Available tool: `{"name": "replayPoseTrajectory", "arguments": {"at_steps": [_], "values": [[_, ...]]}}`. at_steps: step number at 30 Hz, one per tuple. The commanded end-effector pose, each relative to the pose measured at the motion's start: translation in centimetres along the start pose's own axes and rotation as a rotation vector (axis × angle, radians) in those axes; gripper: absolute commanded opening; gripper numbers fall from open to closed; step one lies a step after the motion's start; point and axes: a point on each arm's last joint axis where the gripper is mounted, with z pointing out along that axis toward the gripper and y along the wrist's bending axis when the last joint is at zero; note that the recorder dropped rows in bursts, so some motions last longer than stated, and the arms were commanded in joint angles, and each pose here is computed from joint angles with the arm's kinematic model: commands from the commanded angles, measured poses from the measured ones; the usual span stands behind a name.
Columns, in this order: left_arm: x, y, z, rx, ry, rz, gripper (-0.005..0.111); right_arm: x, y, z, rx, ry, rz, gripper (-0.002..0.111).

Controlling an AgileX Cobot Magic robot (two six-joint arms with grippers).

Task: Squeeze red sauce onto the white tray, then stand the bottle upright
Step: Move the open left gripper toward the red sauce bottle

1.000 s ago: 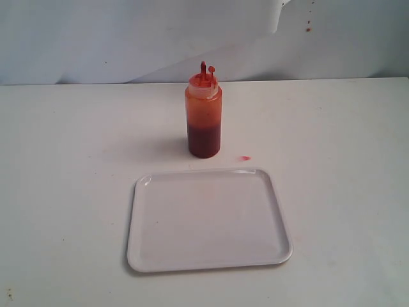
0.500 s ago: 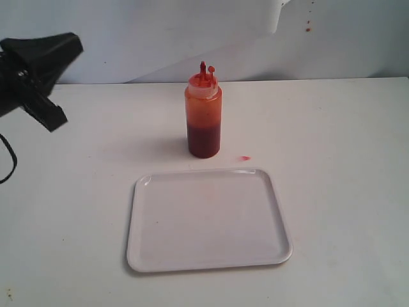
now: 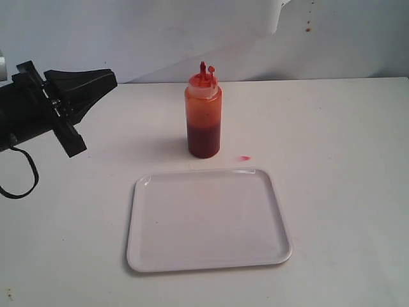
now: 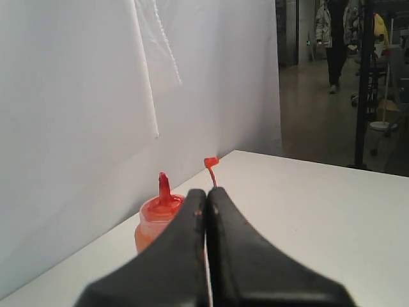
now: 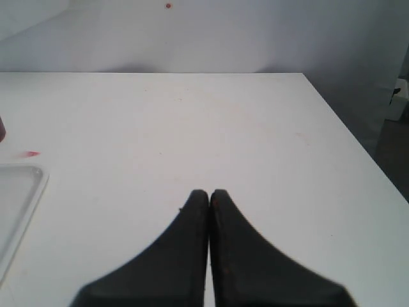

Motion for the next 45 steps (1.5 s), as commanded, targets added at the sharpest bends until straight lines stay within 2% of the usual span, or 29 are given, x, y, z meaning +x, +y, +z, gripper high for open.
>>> {"name": "replayPoseTrajectory", "arguments": {"at_steps": [1, 3, 6, 10, 15, 21, 24, 26, 28, 31, 32, 35, 41, 45], "values": [[-0.2, -0.4, 0.5, 0.028, -0.014, -0.005, 0.000, 0.0, 0.0, 0.0, 0.002, -0.006, -0.005, 0.000], [-0.2, -1.1, 1.0, 0.056, -0.016, 0.013, 0.000, 0.0, 0.0, 0.0, 0.002, -0.006, -0.005, 0.000], [0.1, -2.2, 1.8, 0.093, 0.007, 0.117, 0.000, 0.0, 0.0, 0.0, 0.002, -0.006, -0.005, 0.000], [0.9, -2.2, 2.2, 0.062, 0.095, 0.233, 0.000, 0.0, 0.0, 0.0, 0.002, -0.006, -0.005, 0.000], [1.3, -1.1, 2.2, -0.060, 0.150, 0.189, 0.000, 0.0, 0.0, 0.0, 0.002, -0.006, -0.005, 0.000], [1.2, -0.6, 2.2, -0.114, 0.133, 0.173, 0.001, 0.0, 0.0, 0.0, 0.002, -0.006, -0.005, 0.000], [1.9, -0.3, 2.3, -0.133, 0.148, 0.146, 0.002, 0.0, 0.0, 0.0, 0.002, -0.006, -0.005, 0.000], [2.8, 0.1, 2.4, -0.162, 0.174, 0.111, 0.009, 0.0, 0.0, 0.0, 0.002, -0.006, -0.005, 0.000], [3.9, 0.4, 2.5, -0.170, 0.200, 0.083, 0.024, 0.0, 0.0, 0.0, 0.002, -0.006, -0.005, 0.000], [5.4, 0.9, 2.6, -0.204, 0.226, 0.026, 0.057, 0.0, 0.0, 0.0, 0.002, -0.006, -0.005, 0.000], [5.8, 1.1, 2.7, -0.221, 0.224, 0.005, 0.072, 0.0, 0.0, 0.0, 0.002, -0.006, -0.005, 0.000], [6.3, 1.3, 2.8, -0.242, 0.181, -0.032, 0.105, 0.0, 0.0, 0.0, 0.002, -0.006, -0.005, 0.000], [6.4, 1.6, 2.9, -0.271, 0.148, -0.062, 0.105, 0.0, 0.0, 0.0, 0.002, -0.006, -0.005, 0.000], [7.5, 1.7, 2.8, -0.273, 0.209, -0.082, 0.105, 0.0, 0.0, 0.0, 0.002, -0.006, -0.005, 0.000]]}}
